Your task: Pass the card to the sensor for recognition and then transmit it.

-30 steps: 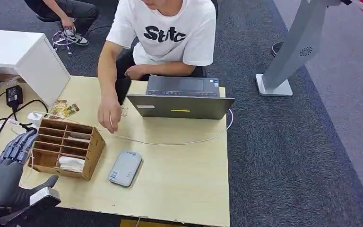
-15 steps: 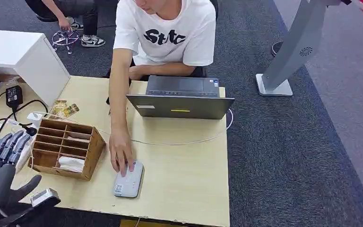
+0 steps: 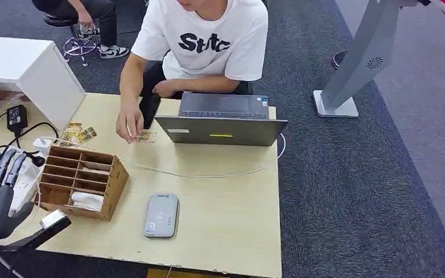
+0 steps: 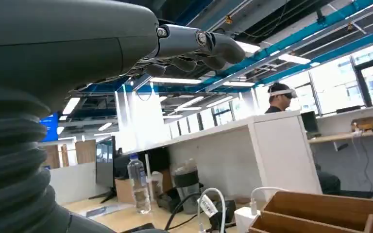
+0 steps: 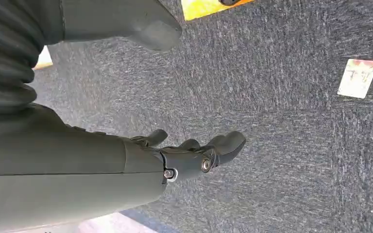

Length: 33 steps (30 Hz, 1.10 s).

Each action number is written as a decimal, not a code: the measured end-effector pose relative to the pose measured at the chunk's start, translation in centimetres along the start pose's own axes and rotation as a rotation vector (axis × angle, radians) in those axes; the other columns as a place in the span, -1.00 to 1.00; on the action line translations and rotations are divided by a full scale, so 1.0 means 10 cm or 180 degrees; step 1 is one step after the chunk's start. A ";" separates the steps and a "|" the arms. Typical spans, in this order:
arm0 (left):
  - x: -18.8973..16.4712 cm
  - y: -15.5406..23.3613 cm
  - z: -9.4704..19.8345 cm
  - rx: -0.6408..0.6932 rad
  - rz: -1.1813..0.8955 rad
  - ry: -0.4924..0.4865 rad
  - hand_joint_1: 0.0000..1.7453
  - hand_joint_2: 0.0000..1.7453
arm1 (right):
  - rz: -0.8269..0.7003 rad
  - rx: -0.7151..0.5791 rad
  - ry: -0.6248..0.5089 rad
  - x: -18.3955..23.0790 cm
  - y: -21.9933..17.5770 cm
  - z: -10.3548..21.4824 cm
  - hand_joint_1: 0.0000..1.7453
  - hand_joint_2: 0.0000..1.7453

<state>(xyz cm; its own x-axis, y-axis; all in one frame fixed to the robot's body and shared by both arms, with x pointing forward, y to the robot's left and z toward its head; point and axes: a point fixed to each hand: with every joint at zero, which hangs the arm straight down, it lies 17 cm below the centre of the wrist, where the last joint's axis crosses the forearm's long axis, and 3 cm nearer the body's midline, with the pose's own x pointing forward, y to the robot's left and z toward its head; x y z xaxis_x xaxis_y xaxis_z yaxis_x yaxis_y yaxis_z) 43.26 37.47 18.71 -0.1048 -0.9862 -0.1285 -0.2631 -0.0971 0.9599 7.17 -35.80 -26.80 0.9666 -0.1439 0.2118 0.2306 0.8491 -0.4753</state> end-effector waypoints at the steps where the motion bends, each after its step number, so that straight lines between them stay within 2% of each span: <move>1: -0.03 -0.03 -0.01 -0.0017 -0.0004 0.0020 -1.00 1.00 | 0.0002 0.0000 0.0001 0.00 0.00 0.00 -1.00 1.00; 9: -0.03 -0.45 0.02 -0.0386 0.0331 -0.0052 -1.00 1.00 | 0.0083 0.0035 -0.0053 0.03 0.02 0.00 -1.00 1.00; 17: 0.37 -0.87 0.26 -0.0972 0.1162 -0.0375 -1.00 1.00 | 0.0184 0.0064 -0.0107 0.05 0.04 0.01 -1.00 1.00; 23: 0.49 -0.90 0.40 -0.1168 0.1259 -0.0555 -1.00 1.00 | 0.0193 0.0051 -0.0100 0.05 0.02 0.00 -1.00 1.00; 33: 0.62 -0.81 0.31 -0.1134 0.1219 -0.0673 -1.00 1.00 | 0.0231 0.0050 -0.0138 0.07 0.01 -0.01 -1.00 1.00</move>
<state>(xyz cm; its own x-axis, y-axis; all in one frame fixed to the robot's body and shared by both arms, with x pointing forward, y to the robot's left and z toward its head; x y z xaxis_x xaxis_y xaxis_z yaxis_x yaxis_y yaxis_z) 41.72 32.51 9.38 -0.3285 -0.9151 0.2336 0.1678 0.1868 0.9679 7.90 -35.82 -26.76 0.9749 -0.0597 0.2143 0.1579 0.8644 -0.4774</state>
